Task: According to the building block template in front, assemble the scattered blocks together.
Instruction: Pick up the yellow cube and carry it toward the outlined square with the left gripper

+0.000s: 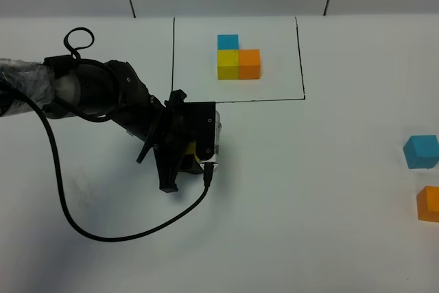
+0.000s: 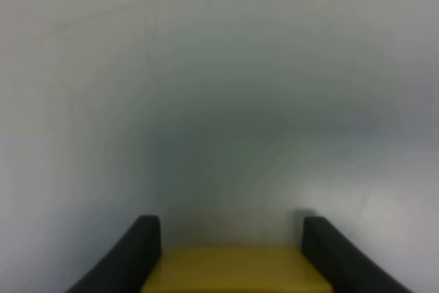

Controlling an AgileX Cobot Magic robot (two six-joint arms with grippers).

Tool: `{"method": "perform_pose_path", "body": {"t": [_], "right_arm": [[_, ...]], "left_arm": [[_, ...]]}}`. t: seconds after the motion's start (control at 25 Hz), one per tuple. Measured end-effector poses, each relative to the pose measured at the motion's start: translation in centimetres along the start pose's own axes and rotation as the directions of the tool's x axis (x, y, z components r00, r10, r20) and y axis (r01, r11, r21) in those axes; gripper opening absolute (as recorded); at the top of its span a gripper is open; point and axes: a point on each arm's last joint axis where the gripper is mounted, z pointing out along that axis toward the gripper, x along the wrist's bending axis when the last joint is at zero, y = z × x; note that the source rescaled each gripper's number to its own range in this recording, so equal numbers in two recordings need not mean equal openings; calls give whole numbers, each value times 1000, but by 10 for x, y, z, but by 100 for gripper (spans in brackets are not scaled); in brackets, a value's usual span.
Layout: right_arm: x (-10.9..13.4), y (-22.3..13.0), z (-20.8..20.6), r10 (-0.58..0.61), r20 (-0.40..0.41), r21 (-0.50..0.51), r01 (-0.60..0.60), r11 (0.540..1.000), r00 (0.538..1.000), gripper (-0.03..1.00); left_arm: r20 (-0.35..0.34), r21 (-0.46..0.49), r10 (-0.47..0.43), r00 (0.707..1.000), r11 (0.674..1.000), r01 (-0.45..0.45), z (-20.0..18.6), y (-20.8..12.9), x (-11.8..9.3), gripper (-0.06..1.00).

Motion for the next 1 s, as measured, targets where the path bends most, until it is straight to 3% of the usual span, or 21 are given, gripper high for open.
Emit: {"method": "perform_pose_path", "body": {"t": [0.76, 0.88, 1.0], "right_arm": [[0, 0, 0, 0, 0, 0, 0, 1000, 1000, 0], [0, 0, 0, 0, 0, 0, 0, 1000, 1000, 0], [0, 0, 0, 0, 0, 0, 0, 1000, 1000, 0]], "left_arm": [[4, -13, -84, 996, 996, 84, 1, 1, 0, 54], [5, -12, -118, 993, 993, 118, 1, 1, 0, 63], [5, -12, -128, 992, 992, 128, 1, 1, 0, 82]]}}
